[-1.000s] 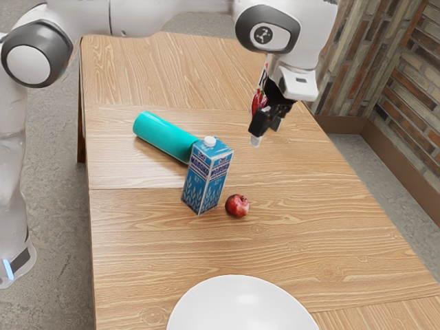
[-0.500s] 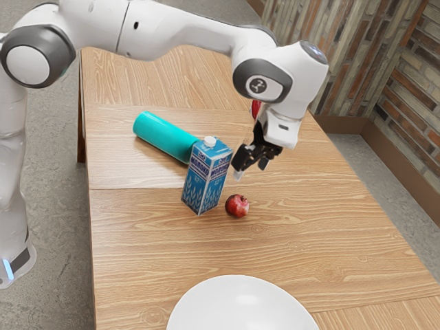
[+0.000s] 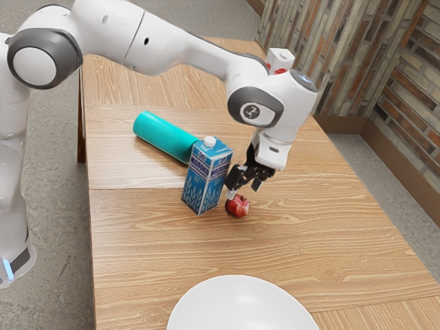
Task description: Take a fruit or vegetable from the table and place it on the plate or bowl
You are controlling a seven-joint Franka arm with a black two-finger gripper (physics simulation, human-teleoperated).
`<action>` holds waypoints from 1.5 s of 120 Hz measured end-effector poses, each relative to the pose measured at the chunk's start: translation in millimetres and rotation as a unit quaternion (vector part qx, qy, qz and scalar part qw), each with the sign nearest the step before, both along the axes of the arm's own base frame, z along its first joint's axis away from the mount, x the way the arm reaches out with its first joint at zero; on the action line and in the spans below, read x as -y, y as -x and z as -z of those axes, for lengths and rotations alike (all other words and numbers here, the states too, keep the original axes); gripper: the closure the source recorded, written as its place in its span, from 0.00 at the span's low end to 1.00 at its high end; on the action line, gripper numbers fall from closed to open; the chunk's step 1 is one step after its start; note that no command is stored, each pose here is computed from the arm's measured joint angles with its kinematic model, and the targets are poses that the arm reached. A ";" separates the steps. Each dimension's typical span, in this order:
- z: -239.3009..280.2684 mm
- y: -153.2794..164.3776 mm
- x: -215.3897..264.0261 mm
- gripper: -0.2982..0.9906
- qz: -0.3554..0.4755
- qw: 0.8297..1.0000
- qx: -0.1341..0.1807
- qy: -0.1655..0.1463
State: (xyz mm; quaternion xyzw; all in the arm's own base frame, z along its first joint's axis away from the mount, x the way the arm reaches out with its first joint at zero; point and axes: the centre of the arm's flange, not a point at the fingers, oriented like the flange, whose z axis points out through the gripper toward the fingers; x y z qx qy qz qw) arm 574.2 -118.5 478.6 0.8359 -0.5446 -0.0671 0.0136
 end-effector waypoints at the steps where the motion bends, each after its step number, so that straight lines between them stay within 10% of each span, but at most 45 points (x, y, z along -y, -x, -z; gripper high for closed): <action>1: 0.7 0.0 0.1 0.23 0.000 1.000 0.000 0.001; 130: 66.0 -28.0 -15.9 0.23 0.006 1.000 0.005 0.026; 145: 73.7 -27.4 -18.4 0.41 0.002 1.000 0.001 0.025; 180: 29.1 -27.2 -12.2 0.48 -0.001 0.999 0.040 0.025</action>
